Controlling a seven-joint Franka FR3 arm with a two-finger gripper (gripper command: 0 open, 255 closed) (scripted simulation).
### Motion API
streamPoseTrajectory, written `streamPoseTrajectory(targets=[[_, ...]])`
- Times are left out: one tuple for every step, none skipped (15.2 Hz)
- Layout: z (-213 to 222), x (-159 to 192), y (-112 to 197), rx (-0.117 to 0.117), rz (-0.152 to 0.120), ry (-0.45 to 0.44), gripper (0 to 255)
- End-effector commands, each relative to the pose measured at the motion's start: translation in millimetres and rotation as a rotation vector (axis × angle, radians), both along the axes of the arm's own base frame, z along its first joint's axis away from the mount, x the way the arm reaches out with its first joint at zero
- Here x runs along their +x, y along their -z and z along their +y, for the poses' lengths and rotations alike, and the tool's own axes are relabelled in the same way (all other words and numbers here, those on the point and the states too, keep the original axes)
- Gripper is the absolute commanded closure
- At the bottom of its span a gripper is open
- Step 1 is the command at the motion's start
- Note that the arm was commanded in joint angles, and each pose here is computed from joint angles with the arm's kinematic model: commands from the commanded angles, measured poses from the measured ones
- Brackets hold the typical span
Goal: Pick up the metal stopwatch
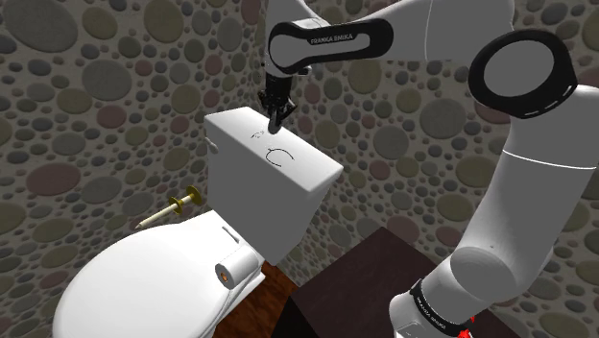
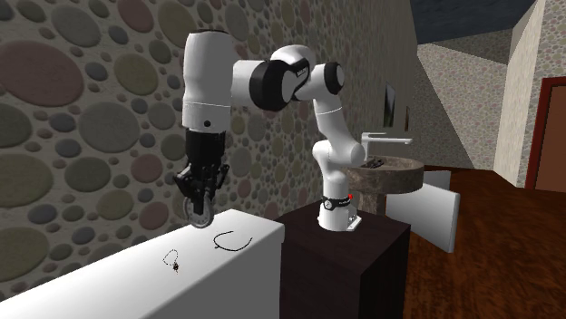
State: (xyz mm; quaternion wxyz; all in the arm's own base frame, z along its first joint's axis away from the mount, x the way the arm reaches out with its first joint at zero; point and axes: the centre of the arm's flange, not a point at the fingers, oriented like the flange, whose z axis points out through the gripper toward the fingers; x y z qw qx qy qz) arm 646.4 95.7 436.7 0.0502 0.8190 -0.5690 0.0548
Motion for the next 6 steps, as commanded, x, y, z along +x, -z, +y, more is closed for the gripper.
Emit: streamPoseTrajectory(targets=[[0, 0, -11, 0.0, 0.0, 0.0, 255], [0, 0, -16, 0.0, 0.0, 0.0, 255], [0, 0, -21, 0.0, 0.0, 0.0, 255], [0, 0, -27, 0.0, 0.0, 0.0, 255], [0, 0, -27, 0.0, 0.0, 0.0, 255], [0, 0, -27, 0.0, 0.0, 0.0, 255]])
